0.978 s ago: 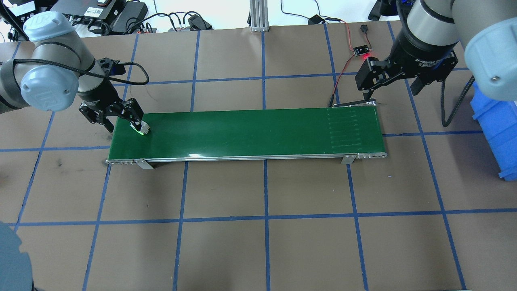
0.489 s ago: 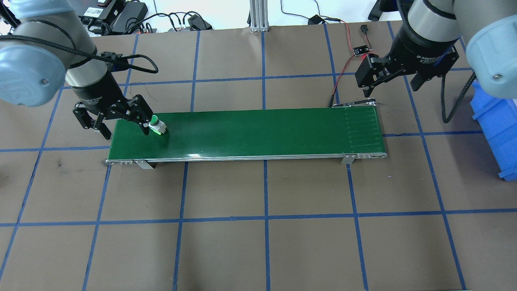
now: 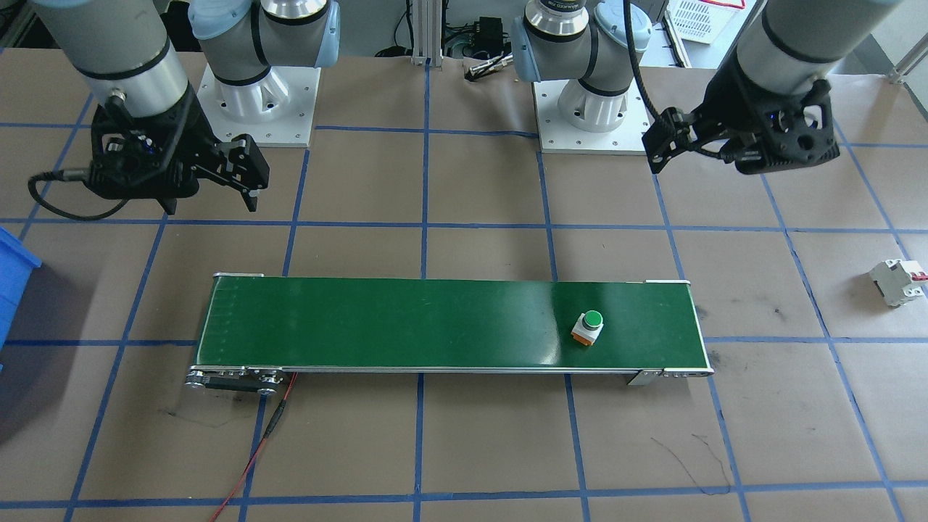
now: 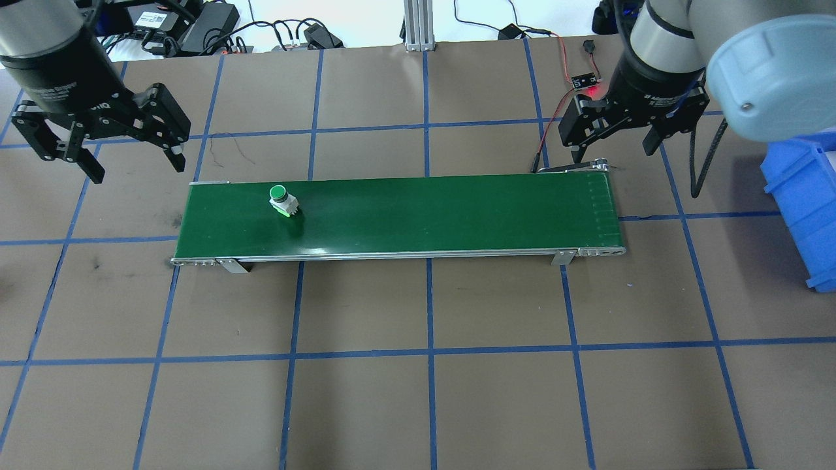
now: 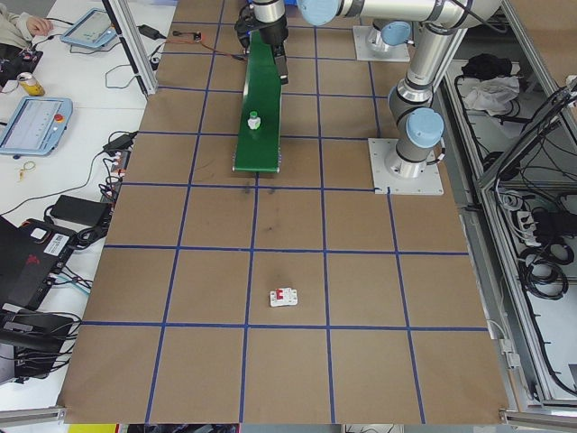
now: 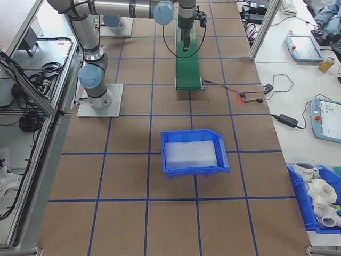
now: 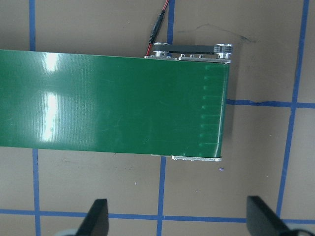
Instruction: Move button from left to right
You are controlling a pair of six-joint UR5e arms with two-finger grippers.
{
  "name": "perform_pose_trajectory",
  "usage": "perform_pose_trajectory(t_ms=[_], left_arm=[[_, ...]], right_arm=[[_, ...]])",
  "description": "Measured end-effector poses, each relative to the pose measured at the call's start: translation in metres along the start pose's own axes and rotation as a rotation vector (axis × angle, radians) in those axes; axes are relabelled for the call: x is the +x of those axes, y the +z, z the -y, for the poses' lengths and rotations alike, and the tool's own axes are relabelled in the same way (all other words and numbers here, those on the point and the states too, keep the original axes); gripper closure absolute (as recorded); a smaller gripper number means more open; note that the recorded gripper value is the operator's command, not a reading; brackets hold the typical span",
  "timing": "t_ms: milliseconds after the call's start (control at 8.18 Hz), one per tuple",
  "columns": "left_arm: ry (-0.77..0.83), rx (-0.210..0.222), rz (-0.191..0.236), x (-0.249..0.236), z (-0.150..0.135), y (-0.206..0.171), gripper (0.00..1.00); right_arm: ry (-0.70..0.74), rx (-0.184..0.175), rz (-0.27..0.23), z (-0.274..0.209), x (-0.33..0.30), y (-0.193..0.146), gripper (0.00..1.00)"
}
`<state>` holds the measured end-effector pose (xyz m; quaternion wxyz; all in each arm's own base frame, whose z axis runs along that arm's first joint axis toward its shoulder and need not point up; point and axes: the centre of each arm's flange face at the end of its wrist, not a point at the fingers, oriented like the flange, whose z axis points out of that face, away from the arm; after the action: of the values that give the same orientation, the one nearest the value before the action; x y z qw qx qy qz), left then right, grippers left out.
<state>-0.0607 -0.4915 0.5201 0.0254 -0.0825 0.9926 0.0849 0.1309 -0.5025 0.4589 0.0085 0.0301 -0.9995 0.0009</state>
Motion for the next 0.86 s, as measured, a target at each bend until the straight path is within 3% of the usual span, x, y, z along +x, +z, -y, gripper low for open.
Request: perform_pose_trajectory(t_ms=[122,489,734,856], left_arm=[[-0.005,0.014,0.006,0.000,-0.006,-0.011,0.00],[-0.013,0.045,0.003,-0.002,-0.014,-0.025,0.00],[-0.005,0.063,-0.010,-0.002,-0.019,-0.032,0.00],[0.017,0.072,-0.026,0.000,-0.018,-0.033,0.00]], right_arm=[[0.029,-0.035,0.009,0.014,-0.002,0.024,0.00],[0.264,-0.092,0.045,0.035,-0.029,0.081,0.00],[0.353,-0.053,0.073,0.044,-0.059,0.103,0.00],[0.395,-0.032,0.118,0.050,-0.073,0.110,0.00]])
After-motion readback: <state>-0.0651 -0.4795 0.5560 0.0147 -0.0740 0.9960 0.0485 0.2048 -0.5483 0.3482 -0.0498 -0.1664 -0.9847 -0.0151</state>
